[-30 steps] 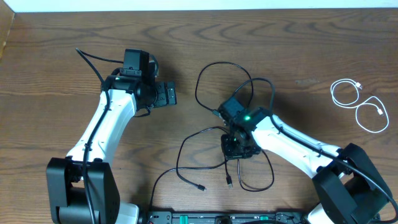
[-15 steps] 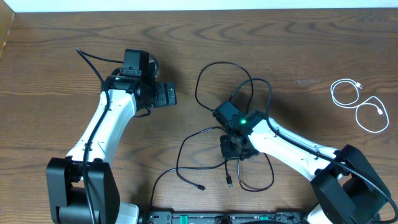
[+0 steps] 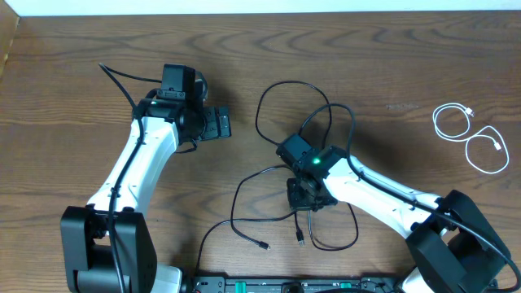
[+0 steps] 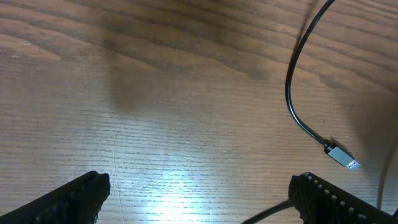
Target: Untangle cables
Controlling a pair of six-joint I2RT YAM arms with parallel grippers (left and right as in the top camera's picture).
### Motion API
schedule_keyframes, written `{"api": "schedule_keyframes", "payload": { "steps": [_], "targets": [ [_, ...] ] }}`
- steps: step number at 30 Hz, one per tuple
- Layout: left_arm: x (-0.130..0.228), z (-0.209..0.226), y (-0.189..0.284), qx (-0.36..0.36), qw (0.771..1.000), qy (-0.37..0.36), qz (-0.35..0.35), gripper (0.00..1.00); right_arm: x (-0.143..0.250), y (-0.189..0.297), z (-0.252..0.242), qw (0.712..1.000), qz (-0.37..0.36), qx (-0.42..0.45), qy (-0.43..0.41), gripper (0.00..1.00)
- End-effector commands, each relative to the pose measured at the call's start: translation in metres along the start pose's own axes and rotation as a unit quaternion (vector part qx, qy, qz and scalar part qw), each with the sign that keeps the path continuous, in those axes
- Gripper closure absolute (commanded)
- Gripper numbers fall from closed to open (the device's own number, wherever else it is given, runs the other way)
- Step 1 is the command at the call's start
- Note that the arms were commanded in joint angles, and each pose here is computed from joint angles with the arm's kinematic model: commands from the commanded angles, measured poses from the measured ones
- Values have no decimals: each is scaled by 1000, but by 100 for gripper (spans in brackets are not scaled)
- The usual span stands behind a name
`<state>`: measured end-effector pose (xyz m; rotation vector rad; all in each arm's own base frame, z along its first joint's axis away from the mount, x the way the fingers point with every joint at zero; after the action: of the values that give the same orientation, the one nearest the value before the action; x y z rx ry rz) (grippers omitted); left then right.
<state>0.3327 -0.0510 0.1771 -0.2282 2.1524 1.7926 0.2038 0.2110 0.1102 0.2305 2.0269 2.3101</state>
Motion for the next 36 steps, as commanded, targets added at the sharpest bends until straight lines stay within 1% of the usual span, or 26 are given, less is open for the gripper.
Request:
{"api": "schedule_keyframes", "payload": {
  "steps": [1,4,8,11,14,18,20,24,26,28,31,36],
  "targets": [
    [-2,0,0,5,1000,1,-1,2,3,3,-1,1000,-5,0,0,99],
    [-2,0,0,5,1000,1,-1,2,2,15,2,1000,-22,-19,11,99],
    [-2,0,0,5,1000,1,-1,2,4,49,7,993,-65,-66,76,99],
    [-2,0,0,5,1000,1,-1,2,9,81,6,983,-112,-104,100,99],
    [-2,0,0,5,1000,1,-1,2,14,116,-1,968,-179,-137,108,99],
    [-2,0,0,5,1000,1,-1,2,24,164,-10,937,-266,-199,108,99],
    [-2,0,0,5,1000,1,-1,2,32,186,-15,915,-304,-234,126,99],
    [-2,0,0,5,1000,1,-1,2,49,229,-29,861,-384,-288,170,99],
    [-2,0,0,5,1000,1,-1,2,58,248,-38,831,-427,-308,179,98],
    [-2,0,0,5,1000,1,-1,2,63,266,-50,806,-472,-318,161,98],
    [-2,0,0,5,1000,1,-1,2,69,285,-72,778,-537,-307,114,99],
    [-2,0,0,5,1000,1,-1,2,78,304,-105,742,-607,-281,43,98]
  ]
}}
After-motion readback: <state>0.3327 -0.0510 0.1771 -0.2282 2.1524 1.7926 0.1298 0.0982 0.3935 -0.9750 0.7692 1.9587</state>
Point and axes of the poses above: each gripper's point midway between its finger pads, its own y axis back along the fingers, its own z axis along the line the jaws close on, x = y × z, the point moved 9 cm from there along y, back along the fingers, and after that the axes turned 13 degrees about -y, right-handed, at the moved point
